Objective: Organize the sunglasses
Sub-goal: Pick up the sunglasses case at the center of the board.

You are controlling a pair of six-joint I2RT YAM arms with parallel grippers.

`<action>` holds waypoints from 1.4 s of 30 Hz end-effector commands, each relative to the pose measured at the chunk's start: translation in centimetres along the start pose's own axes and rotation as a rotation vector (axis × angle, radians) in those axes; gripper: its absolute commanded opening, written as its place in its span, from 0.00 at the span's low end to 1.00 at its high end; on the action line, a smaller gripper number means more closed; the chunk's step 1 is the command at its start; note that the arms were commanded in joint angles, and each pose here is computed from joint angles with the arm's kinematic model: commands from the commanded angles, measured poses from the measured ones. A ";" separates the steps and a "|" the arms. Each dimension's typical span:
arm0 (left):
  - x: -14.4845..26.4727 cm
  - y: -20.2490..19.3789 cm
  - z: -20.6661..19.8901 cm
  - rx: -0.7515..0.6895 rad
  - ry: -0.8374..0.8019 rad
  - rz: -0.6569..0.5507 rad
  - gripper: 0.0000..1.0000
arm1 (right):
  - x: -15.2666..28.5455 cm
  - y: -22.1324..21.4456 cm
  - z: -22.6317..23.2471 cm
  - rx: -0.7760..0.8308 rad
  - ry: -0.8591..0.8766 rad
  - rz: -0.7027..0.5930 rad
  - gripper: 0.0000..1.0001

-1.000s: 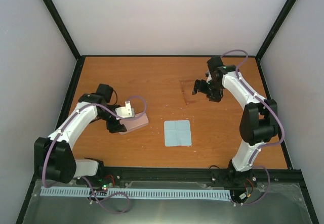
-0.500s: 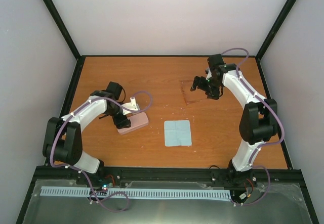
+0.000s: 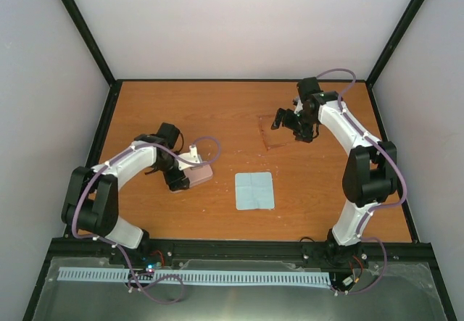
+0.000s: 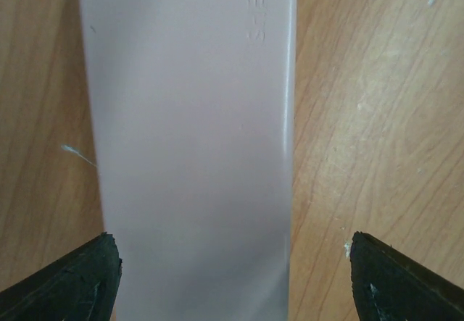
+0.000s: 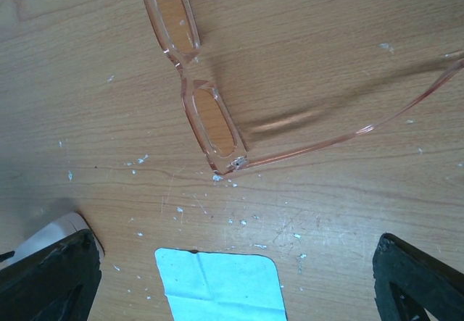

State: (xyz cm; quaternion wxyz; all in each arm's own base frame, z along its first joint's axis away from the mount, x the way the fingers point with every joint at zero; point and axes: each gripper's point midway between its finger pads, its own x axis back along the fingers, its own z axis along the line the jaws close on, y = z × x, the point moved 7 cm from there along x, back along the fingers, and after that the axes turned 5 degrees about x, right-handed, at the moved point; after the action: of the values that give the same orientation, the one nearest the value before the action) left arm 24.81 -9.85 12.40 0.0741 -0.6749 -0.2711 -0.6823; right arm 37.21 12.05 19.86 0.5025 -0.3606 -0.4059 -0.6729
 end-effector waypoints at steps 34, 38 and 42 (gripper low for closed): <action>6.2 8.7 0.5 -0.011 -0.166 -0.376 0.44 | 1.3 -0.9 7.9 0.314 0.758 -0.075 0.90; 6.3 10.3 1.7 0.029 -0.177 -0.403 0.41 | 2.7 -1.6 8.6 0.342 0.799 -0.096 0.51; 6.1 11.5 2.5 0.066 -0.209 -0.424 0.38 | 4.4 -2.6 9.3 0.396 0.762 -0.079 0.44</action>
State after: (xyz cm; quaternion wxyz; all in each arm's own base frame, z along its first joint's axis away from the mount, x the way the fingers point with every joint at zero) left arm 31.01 -15.48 20.48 -0.0617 -0.6539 -0.4041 -0.6366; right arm 35.89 18.59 23.06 0.6357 -0.0299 -0.3127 -0.7052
